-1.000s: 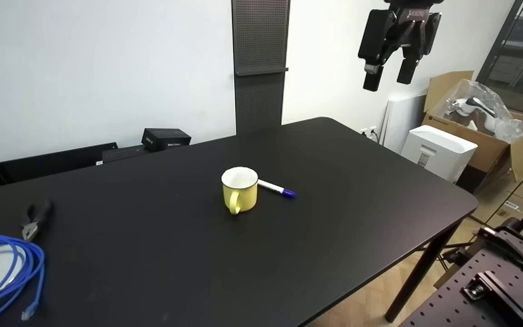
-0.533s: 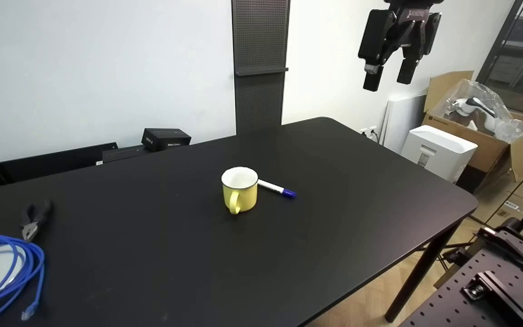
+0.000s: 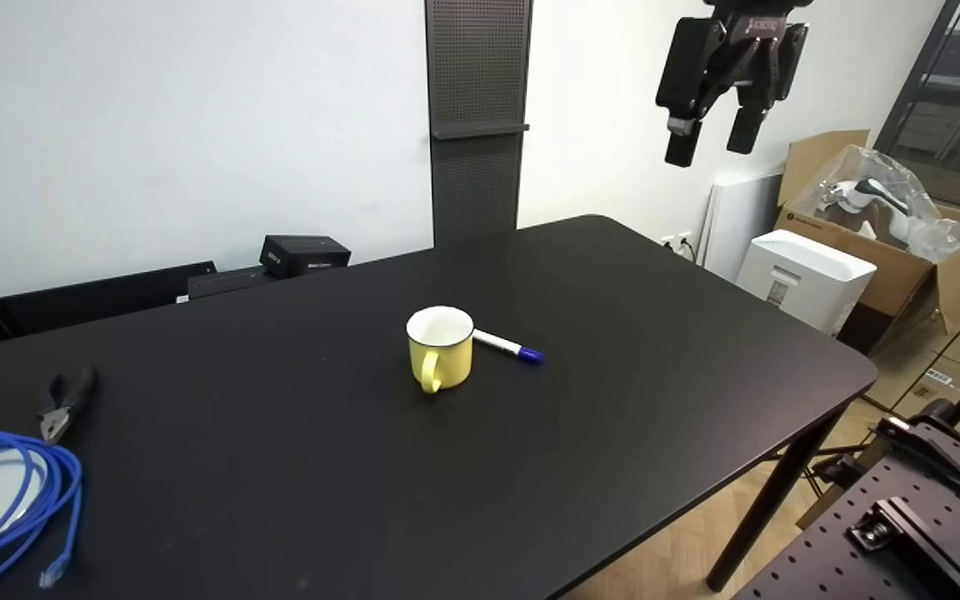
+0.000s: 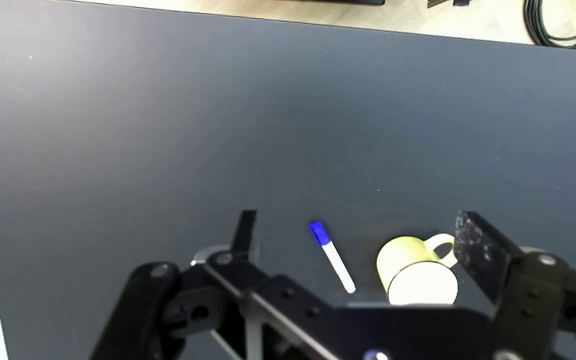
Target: Put the marker in the mug
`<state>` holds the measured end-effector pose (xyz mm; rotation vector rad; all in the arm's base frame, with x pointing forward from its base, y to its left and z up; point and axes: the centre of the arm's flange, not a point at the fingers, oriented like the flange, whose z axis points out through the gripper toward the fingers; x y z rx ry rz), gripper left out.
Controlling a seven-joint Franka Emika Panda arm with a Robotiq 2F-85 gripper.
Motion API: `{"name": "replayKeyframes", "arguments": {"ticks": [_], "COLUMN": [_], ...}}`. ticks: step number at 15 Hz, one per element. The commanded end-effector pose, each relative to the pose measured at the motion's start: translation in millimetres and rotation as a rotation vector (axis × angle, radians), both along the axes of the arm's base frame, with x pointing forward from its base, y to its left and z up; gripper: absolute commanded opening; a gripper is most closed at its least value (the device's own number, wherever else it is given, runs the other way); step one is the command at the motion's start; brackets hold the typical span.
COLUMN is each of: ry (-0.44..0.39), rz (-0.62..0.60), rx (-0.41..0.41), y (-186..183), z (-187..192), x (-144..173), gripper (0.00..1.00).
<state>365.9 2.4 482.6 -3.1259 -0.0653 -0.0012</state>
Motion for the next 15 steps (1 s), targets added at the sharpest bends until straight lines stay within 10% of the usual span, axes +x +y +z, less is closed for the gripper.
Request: {"name": "replayKeyframes", "arguments": {"ticks": [1,7,15], "ry": [-0.045,-0.218,-0.123], "rz": [0.024,0.177,0.497], "rx": [-0.03,-0.179,-0.112], "y": [-8,-17,19], "z": [-1,-11,-78], "x": [21,85,152], "gripper": [1.0,1.0,1.0]}}
